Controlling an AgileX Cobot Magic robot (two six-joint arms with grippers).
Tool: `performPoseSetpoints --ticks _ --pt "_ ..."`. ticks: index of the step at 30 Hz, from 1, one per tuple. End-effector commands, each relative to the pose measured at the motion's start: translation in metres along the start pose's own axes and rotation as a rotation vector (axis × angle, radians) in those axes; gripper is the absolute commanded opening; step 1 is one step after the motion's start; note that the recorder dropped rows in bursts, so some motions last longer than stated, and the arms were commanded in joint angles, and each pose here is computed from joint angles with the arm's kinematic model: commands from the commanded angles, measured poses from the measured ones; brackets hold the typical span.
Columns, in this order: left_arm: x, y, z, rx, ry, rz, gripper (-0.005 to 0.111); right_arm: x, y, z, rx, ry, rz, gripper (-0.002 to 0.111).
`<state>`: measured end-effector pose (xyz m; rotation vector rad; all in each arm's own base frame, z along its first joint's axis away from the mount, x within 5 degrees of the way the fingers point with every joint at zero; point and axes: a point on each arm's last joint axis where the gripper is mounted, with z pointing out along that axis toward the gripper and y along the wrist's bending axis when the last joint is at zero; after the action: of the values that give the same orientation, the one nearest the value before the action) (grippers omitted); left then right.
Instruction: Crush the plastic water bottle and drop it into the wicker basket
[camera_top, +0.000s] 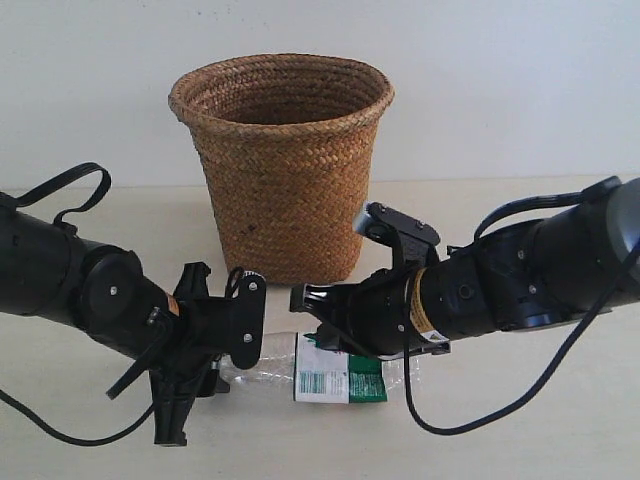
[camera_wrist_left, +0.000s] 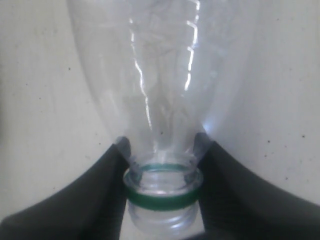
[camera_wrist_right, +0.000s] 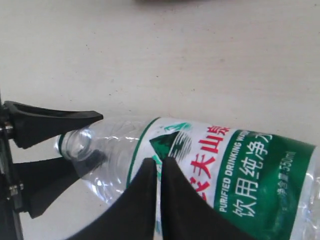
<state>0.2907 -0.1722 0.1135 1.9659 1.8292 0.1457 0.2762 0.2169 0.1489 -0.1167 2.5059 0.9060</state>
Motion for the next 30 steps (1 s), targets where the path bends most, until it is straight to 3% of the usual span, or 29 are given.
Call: performPoseSetpoints --ticks 1,17,30 --pt "-0.003 0.0 -0.002 0.0 -0.007 -0.001 0.004 0.008 -0.012 0.014 0.036 0.043 0.001 0.0" --pt "-0.003 0.001 -0.002 -0.002 -0.008 -0.001 0.004 0.038 -0.046 0.052 0.121 0.177 0.074 0.0" --pt "-0.004 0.002 -0.002 -0.017 -0.013 -0.001 0.004 0.038 -0.047 0.052 0.121 0.18 0.075 0.0"
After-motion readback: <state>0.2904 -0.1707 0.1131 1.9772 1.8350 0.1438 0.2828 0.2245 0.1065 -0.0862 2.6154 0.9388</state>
